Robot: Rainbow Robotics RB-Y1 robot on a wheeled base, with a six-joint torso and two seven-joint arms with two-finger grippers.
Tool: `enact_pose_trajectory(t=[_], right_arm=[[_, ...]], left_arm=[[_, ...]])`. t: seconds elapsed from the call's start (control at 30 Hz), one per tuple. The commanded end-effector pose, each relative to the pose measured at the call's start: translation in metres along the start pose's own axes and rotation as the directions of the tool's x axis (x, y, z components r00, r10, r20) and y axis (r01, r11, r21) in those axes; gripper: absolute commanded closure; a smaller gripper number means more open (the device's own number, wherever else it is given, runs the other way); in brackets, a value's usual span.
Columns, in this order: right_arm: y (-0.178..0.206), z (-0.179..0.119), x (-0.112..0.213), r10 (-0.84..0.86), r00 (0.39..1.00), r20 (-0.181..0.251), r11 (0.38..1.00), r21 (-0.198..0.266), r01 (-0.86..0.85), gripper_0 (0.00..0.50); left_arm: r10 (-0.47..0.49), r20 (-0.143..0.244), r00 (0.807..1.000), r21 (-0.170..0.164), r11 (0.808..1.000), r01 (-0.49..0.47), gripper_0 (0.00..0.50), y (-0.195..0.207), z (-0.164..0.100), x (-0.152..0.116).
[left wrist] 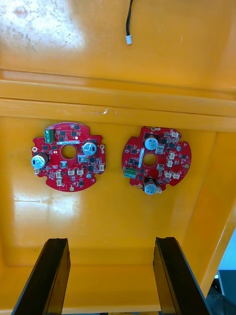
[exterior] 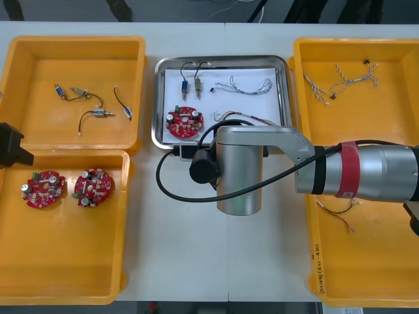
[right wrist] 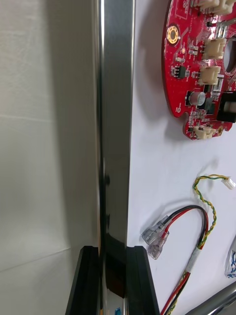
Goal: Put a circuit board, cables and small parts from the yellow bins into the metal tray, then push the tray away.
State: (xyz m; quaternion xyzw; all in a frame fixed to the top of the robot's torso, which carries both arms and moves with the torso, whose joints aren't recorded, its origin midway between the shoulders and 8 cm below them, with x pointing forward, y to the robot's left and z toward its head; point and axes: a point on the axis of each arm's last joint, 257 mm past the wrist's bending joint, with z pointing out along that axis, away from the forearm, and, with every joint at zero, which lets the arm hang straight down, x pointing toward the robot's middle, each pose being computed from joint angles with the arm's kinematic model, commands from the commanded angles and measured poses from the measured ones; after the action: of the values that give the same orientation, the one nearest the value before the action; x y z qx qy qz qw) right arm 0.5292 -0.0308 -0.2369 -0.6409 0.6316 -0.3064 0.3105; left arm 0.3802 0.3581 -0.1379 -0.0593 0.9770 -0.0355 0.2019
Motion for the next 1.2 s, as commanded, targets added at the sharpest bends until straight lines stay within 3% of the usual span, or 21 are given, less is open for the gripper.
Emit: enact_pose_trajectory(t=[0.03,1.2], right_arm=[[-0.019,-0.003,-0.024,0.006,0.999,0.040,0.999,0.048,-0.008,0.500],[-0.062,0.024,-0.017,0.033,0.998,0.061,0.993,0.113,-0.040,0.500]], left_arm=[[0.075,0.028,0.997,-0.048,0.996,-0.074,0.000,0.014,-0.016,-0.005],[0.075,0.028,0.997,-0.048,0.996,-0.074,0.000,0.014,-0.016,-0.005]])
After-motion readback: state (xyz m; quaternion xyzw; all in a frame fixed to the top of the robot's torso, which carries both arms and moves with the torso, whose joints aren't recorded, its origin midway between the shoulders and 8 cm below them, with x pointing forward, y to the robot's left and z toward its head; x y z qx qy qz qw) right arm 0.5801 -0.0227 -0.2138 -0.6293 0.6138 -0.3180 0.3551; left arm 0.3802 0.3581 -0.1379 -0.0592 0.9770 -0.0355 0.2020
